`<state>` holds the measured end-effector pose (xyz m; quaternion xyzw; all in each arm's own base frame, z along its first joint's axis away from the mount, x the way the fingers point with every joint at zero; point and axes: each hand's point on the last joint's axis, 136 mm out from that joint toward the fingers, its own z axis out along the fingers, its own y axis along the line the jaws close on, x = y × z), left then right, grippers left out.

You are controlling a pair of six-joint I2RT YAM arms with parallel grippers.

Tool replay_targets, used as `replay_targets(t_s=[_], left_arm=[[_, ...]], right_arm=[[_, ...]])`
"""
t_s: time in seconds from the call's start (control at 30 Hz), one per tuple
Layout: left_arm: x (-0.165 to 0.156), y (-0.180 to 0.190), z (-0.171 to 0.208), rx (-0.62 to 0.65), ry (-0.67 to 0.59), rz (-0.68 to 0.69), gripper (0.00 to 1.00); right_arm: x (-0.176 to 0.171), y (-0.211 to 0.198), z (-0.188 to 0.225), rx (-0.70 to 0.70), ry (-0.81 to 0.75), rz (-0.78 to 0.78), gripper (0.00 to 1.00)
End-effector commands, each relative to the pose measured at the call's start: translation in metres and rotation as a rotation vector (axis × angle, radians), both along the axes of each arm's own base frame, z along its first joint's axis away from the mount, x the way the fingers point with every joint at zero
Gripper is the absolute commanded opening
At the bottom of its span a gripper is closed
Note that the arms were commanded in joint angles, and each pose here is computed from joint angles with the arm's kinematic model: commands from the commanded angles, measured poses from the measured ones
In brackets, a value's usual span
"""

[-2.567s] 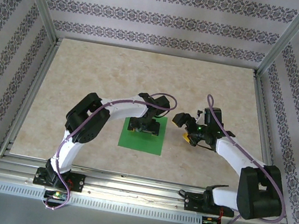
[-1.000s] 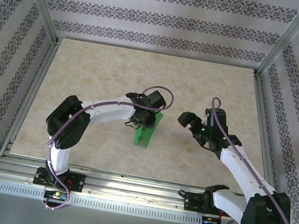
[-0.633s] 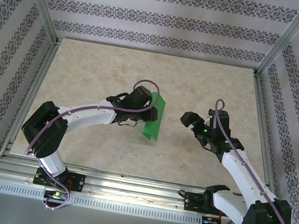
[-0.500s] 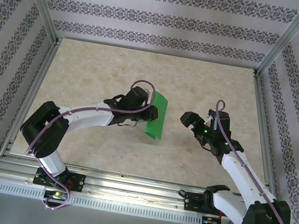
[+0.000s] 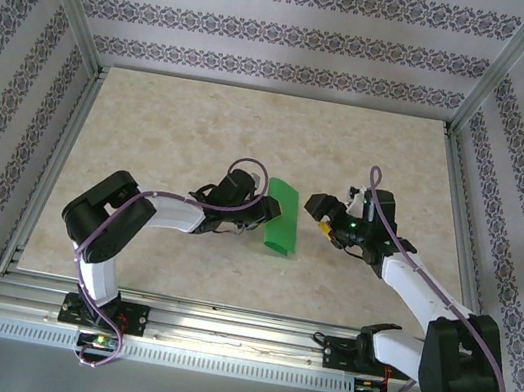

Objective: Fold a paper plane with a square sheet of paper (pick it up from the middle)
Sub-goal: First fold the square sheet of paper in half at the center of the table.

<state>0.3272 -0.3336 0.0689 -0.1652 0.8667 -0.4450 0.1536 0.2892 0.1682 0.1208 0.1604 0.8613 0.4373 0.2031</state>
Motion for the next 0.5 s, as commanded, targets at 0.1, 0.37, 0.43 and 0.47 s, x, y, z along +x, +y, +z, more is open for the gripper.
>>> replay_targets(t_s=[0.1,0.37,0.43,0.47], left_arm=[[-0.001,0.009,-0.009,0.056,0.037,0.024,0.39],[-0.013,0.026,-0.032,0.167,0.107,0.029,0.44],[-0.013,0.029,-0.033,0.193,0.106,0.027,0.45],[-0.013,0.030,-0.033,0.207,0.107,0.027,0.46]], right_arm=[[0.004,0.018,0.012,0.027,-0.042,0.074,0.86],[0.003,0.022,0.004,0.029,-0.011,0.086,0.83],[0.003,0.022,0.002,0.029,-0.002,0.085,0.84],[0.003,0.023,0.001,0.028,0.001,0.087,0.84]])
